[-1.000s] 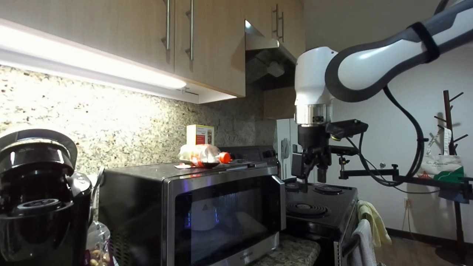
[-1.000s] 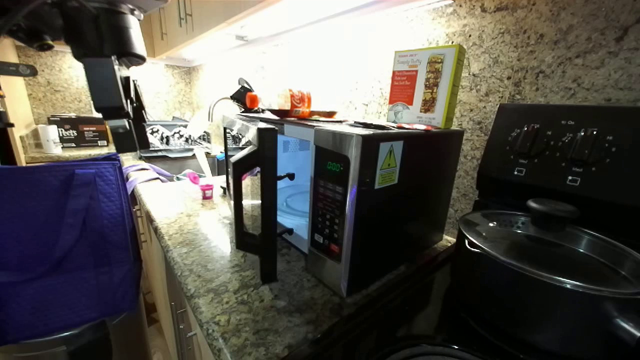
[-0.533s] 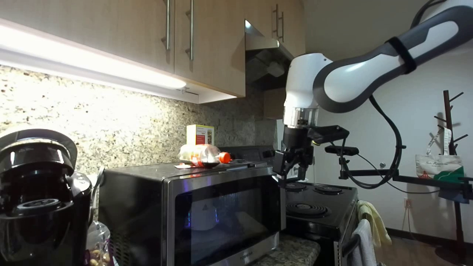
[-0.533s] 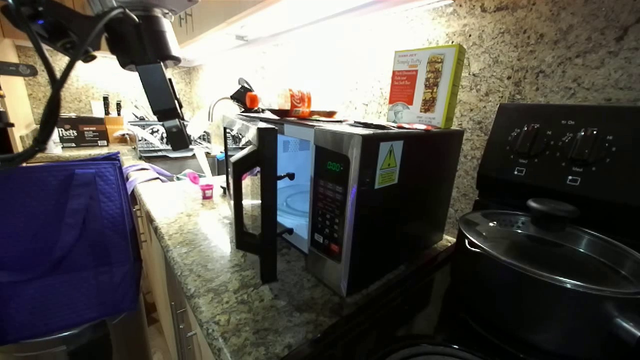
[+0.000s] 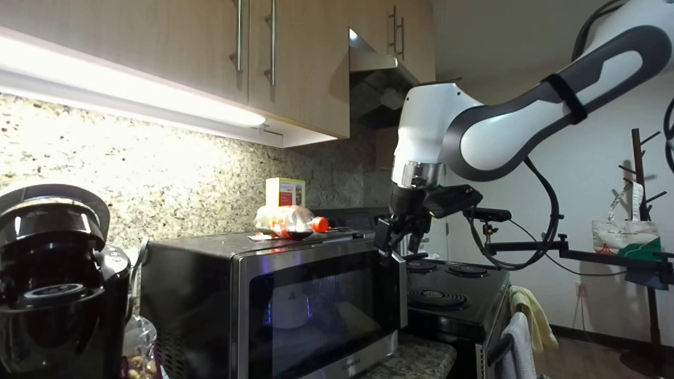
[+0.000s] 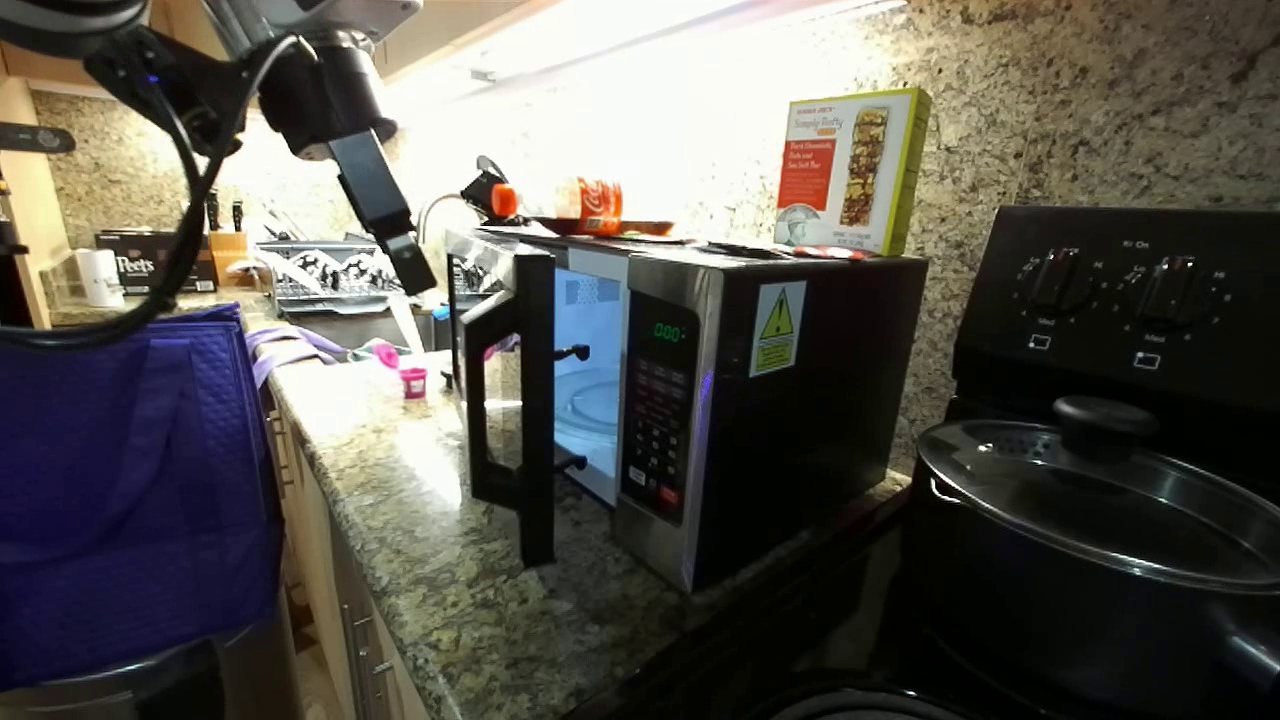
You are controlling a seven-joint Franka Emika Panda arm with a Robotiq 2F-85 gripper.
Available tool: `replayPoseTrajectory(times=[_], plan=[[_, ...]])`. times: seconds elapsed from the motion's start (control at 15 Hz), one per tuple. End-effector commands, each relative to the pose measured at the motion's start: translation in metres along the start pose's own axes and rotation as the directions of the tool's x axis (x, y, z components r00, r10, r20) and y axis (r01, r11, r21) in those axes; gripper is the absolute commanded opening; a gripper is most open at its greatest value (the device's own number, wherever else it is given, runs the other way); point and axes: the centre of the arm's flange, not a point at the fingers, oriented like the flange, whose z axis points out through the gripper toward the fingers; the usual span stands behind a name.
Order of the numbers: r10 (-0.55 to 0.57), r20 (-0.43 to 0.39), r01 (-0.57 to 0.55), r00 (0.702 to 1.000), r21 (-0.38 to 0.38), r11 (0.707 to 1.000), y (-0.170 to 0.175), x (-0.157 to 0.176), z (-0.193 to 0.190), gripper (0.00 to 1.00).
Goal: Close the microwave door then take the bottle from the top of the microwave and place it on the counter top then close the top of the coffee maker
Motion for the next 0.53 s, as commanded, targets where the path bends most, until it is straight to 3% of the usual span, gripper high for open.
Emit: replayPoseTrajectory(times=[0.0,0.2,0.47], plan=[[-0.072,-0.117,0.069,0.99,-0.03,0.997,-0.023,0.002,-0.009,1.0],[-0.148,-0.164,0.148,0.975,-0.011,0.989,-0.036,0.006,-0.015,1.0],[-0.154,-0.164,0.171,0.974,0.093,0.981,-0.038,0.011,-0.011,1.0]])
